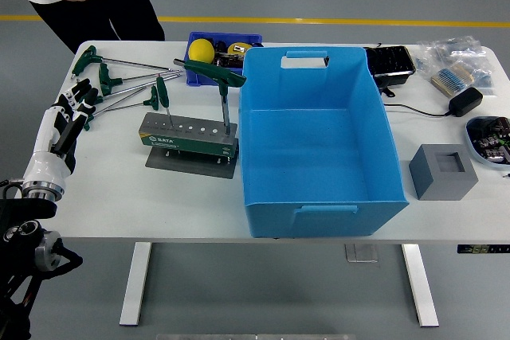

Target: Lift tool from toolbox,place it in box,lift tool from toolbox,place it in box

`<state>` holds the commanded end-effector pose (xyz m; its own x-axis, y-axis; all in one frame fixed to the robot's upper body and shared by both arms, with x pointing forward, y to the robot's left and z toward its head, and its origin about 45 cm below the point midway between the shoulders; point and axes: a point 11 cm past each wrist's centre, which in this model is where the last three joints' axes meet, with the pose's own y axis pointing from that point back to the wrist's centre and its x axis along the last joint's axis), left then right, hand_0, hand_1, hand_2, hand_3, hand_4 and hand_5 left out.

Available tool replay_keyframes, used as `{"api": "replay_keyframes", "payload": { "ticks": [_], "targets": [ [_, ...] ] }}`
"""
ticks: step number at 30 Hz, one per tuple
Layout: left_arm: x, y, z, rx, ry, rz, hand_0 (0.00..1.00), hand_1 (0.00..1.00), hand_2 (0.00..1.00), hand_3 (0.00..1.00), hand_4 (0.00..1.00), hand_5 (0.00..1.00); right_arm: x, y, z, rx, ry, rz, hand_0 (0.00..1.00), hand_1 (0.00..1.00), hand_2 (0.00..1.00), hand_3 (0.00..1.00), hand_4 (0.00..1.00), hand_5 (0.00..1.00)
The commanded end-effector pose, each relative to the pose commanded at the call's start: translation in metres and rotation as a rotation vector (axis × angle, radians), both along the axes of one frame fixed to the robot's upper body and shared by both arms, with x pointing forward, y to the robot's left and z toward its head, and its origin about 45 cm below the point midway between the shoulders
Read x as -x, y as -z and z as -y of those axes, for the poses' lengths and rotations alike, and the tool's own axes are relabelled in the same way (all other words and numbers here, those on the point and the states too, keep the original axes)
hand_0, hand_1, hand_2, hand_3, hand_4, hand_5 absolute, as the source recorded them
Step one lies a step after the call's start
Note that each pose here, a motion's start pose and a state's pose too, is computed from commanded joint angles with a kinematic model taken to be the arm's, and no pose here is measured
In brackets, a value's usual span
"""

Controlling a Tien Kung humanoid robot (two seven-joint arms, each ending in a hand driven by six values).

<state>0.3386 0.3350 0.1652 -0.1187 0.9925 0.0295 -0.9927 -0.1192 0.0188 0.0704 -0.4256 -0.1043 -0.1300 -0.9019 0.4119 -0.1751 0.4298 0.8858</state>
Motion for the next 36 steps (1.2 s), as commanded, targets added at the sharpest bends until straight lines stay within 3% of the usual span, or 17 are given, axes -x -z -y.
{"api": "replay_keyframes", "payload": {
  "ticks": [36],
  "targets": [
    [-0.0003, -0.0013, 0.0071, 0.044, 0.0, -0.015, 0.831, 0.845, 0.916, 0.858, 0.998, 0.723, -0.0001, -0.0004, 0.001, 0.001, 0.002, 0.002, 0.663, 0.63, 0.703, 0.569, 0.836, 0.734]
  ]
}}
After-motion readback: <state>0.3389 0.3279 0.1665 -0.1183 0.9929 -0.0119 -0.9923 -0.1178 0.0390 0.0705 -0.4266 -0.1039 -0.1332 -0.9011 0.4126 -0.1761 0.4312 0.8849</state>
